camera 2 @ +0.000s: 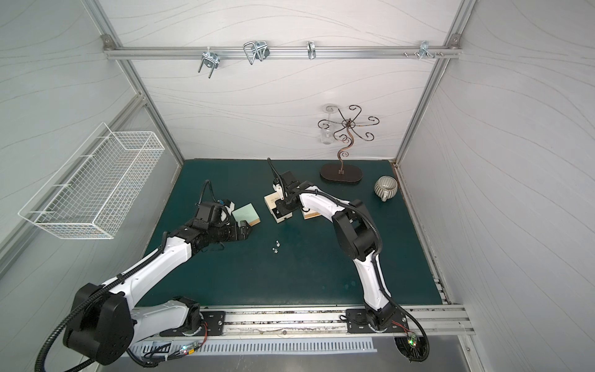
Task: Place the earrings into the drawer-style jewelry box
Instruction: Insert the earring into the inner lining.
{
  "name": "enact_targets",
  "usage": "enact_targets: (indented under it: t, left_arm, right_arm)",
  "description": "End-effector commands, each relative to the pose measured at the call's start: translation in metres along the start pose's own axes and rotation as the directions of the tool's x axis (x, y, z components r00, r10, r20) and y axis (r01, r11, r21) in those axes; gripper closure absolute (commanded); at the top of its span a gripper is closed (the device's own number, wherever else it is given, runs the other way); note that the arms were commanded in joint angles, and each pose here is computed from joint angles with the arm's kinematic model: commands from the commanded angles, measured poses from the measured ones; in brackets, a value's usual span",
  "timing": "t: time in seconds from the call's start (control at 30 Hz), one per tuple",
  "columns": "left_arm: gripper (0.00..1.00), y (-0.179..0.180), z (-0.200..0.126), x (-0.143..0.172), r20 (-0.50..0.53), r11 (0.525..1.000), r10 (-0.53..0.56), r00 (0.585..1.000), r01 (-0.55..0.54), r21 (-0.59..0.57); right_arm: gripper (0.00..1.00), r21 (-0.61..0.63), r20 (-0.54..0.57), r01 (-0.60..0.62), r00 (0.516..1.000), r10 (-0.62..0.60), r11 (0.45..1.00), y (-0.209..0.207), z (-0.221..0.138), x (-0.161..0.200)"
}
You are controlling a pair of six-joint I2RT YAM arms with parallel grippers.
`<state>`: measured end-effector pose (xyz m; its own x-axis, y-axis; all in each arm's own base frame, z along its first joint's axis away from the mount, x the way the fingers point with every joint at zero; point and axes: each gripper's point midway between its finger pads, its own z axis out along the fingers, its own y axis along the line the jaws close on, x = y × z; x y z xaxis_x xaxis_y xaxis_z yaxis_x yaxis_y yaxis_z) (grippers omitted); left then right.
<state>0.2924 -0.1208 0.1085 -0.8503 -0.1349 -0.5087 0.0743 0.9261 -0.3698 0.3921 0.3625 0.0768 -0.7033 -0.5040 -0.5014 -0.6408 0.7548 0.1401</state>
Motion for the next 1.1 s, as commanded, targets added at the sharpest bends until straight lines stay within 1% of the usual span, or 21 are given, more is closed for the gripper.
enact_targets:
  t: [0.0, 0.23, 0.5, 0.7, 0.87, 0.97, 1.07]
  left_arm:
    - [0.01, 0.001, -0.004, -0.006, 0.027, 1.0, -0.008, 1.0, 0.009, -0.008]
    - [0.01, 0.001, -0.003, -0.006, 0.027, 1.0, -0.01, 1.0, 0.01, -0.007]
    - [0.01, 0.002, -0.003, -0.005, 0.024, 1.0, -0.012, 1.0, 0.012, -0.01]
    - [0.01, 0.0, -0.003, -0.008, 0.021, 1.0, -0.01, 1.0, 0.01, -0.007]
    - [0.01, -0.004, -0.008, -0.017, 0.031, 1.0, 0.006, 1.0, -0.006, -0.006]
    - [0.01, -0.01, -0.011, -0.026, 0.034, 1.0, 0.021, 0.999, -0.021, 0.004]
    - [0.01, -0.018, -0.011, -0.037, 0.03, 0.999, 0.038, 0.999, -0.038, 0.023]
  right_arm:
    - [0.89, 0.008, -0.043, -0.001, 0.999, 0.001, 1.0, -0.006, 0.006, 0.011]
    - [0.88, 0.016, -0.05, -0.006, 0.999, 0.007, 1.0, -0.011, 0.007, 0.013]
    - [0.75, 0.014, -0.031, -0.005, 0.999, 0.005, 1.0, -0.01, 0.0, 0.007]
    - [0.73, 0.009, 0.047, -0.005, 0.999, 0.005, 1.0, -0.008, -0.028, -0.013]
    - [0.72, -0.036, 0.135, -0.043, 0.99, 0.047, 0.998, -0.011, -0.058, -0.026]
    - [0.72, -0.069, 0.19, -0.075, 0.978, 0.087, 0.995, -0.015, -0.075, -0.026]
    - [0.72, -0.074, 0.221, -0.095, 0.969, 0.11, 0.993, -0.022, -0.084, -0.017]
